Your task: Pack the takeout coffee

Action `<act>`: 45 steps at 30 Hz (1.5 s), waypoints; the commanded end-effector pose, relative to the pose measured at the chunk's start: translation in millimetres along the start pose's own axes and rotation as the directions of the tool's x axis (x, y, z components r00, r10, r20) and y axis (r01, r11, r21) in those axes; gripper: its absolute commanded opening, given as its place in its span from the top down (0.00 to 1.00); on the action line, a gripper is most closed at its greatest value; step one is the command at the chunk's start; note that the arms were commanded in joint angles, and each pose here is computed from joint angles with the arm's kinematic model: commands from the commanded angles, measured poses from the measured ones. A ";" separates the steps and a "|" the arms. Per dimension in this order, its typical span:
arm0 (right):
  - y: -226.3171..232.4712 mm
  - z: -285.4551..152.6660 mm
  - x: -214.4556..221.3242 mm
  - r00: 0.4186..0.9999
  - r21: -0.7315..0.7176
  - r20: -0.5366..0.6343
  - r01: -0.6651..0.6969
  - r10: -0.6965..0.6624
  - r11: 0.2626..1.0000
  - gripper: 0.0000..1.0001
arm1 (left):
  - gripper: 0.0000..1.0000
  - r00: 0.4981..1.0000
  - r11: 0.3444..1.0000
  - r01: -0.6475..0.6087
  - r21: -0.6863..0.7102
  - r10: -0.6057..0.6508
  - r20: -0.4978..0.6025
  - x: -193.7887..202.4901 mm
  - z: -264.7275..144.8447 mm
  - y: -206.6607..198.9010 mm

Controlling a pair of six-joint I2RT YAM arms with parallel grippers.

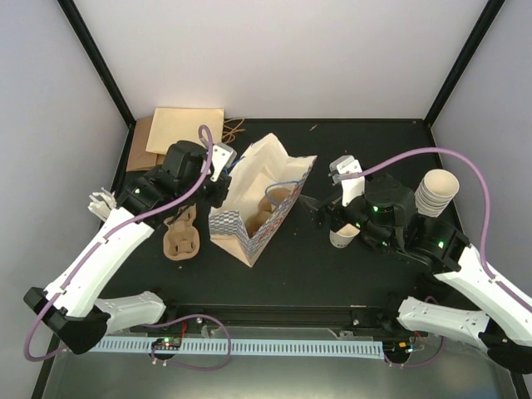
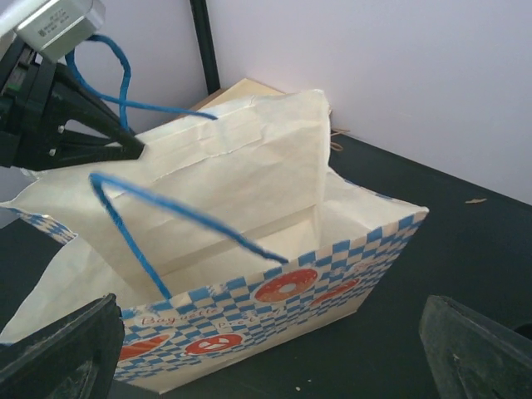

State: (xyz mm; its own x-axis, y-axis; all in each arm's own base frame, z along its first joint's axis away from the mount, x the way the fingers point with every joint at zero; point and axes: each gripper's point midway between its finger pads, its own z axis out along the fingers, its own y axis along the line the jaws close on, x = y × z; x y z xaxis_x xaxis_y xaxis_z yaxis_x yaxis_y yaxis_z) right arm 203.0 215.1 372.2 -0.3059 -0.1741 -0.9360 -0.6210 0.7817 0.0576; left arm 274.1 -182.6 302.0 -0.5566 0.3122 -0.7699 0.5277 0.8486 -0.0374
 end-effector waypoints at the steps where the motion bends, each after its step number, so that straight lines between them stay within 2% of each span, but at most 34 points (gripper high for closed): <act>1: 7.5 -2.0 -8.6 1.000 -0.042 0.014 -0.006 0.006 0.999 0.00 | 0.98 0.984 0.995 -0.073 -0.063 0.083 0.158 -46.8 -28.7 9.1; 11: 11.1 15.4 9.7 0.996 -0.037 -0.082 -0.025 0.022 0.999 0.00 | 0.99 0.957 0.976 -0.185 -0.110 0.205 0.203 -66.8 -38.5 10.0; 19: 21.8 33.4 28.0 0.983 -0.065 -0.184 -0.040 0.028 0.997 0.00 | 0.98 0.948 0.960 -0.249 -0.125 0.268 0.171 -57.2 -24.6 6.1; 27: 26.2 43.1 45.1 0.964 -0.069 -0.264 -0.054 0.034 0.996 0.00 | 0.99 0.942 0.953 -0.284 -0.110 0.298 0.155 -44.3 -14.9 -2.3; 35: 20.6 47.7 78.8 0.915 -0.016 -0.400 -0.062 0.050 0.998 0.00 | 0.99 0.934 0.945 -0.298 -0.139 0.318 0.163 -43.6 -17.7 -0.9; 45: 16.1 52.5 96.2 0.903 0.007 -0.427 -0.049 0.047 0.999 0.00 | 0.98 0.915 0.925 -0.279 -0.259 0.338 0.221 -65.8 -29.5 14.9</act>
State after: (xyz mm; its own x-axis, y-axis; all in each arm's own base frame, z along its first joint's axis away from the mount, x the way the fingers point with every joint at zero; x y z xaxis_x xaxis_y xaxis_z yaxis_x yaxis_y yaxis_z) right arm 200.2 245.9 268.9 -0.6018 -0.3846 -0.7000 -0.6180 0.7794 0.1031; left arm 292.6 -186.0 337.1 -0.2803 0.5065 -0.8154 0.5567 0.7778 0.2918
